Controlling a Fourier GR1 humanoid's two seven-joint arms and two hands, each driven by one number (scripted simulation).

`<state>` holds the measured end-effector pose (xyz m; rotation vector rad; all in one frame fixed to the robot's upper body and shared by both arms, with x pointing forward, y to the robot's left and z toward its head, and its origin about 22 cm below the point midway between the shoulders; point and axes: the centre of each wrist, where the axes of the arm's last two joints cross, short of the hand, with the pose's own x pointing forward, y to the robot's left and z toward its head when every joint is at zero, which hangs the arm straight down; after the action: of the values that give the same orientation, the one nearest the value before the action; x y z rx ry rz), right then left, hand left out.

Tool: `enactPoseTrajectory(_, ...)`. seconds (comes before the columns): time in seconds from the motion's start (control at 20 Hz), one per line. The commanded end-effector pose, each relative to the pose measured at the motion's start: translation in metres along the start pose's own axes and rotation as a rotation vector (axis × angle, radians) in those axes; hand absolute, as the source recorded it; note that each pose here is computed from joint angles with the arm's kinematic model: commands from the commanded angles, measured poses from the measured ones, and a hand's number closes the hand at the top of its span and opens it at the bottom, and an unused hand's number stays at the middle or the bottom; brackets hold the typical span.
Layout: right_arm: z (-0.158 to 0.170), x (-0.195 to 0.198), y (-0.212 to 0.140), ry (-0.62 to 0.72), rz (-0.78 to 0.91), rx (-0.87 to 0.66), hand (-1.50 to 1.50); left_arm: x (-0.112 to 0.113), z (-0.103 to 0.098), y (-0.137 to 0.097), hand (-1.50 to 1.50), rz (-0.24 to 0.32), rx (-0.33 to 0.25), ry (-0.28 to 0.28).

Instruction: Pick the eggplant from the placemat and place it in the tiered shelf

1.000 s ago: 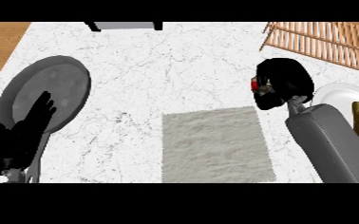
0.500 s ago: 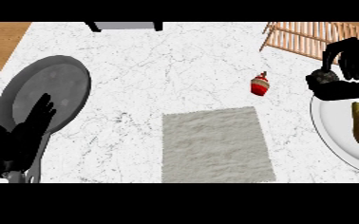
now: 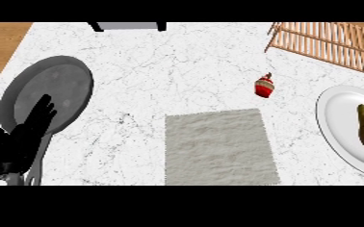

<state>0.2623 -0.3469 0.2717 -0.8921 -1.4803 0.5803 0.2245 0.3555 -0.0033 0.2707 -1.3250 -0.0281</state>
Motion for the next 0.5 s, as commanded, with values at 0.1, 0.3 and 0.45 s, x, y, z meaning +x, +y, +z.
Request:
enactPoseTrajectory(0.1, 0.019, 0.044, -0.046, -0.022, -0.083, -0.087, 1.50, -0.004, -0.003, -0.014, 0.00, 0.008, -0.025, 0.010)
enactPoseTrajectory(0.3, 0.019, 0.035, -0.087, -0.006, -0.051, -0.189, 1.50, 0.010, -0.013, -0.023, 0.00, -0.011, -0.024, -0.008)
enactPoseTrajectory(0.45, 0.010, 0.039, -0.105, 0.027, 0.061, -0.250, 1.50, -0.004, 0.002, -0.010, 0.00, 0.010, -0.026, -0.022)
